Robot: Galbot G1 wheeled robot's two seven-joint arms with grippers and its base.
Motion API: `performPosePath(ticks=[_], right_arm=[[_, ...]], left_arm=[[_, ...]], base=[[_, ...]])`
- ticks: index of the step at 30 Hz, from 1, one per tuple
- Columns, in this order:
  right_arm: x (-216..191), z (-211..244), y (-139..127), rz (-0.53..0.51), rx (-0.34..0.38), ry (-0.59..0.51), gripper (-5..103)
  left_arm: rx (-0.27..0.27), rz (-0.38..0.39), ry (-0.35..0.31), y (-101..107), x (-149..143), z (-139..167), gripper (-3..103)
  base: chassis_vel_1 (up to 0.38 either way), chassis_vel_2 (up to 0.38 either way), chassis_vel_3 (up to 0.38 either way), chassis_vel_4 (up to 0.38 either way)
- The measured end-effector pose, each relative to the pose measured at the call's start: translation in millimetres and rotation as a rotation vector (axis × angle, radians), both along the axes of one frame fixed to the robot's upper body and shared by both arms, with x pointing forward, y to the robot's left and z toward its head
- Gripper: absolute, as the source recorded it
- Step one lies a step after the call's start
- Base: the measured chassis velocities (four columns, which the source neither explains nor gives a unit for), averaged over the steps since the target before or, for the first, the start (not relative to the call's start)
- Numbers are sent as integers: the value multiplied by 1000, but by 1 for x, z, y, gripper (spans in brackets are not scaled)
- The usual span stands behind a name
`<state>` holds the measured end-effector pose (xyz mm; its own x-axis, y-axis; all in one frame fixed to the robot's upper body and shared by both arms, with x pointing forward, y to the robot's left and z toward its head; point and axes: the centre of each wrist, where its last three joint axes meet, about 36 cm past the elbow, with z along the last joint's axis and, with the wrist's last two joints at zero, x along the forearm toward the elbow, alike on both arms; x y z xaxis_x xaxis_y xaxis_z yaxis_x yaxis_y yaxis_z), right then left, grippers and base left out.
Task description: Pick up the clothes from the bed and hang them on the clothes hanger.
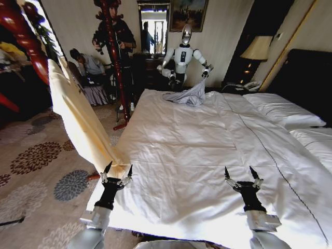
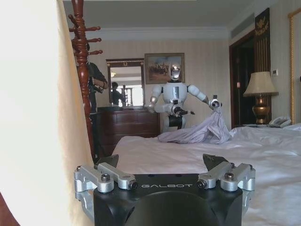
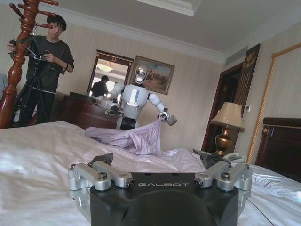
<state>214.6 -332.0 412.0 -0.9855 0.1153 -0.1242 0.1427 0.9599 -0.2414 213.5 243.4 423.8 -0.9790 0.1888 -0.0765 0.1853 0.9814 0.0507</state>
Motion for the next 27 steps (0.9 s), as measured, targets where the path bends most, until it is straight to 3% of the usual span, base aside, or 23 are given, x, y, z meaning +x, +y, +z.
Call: performPosePath(ticks=[10, 27], right_arm=[[0, 0, 0, 0, 0, 0, 100], [0, 0, 0, 0, 0, 0, 100]], left_arm=[[-25, 19, -47, 2, 17, 13, 100], [-47, 39, -41, 4, 30, 20, 100]], base=[[0, 0, 0, 0], [0, 0, 0, 0]])
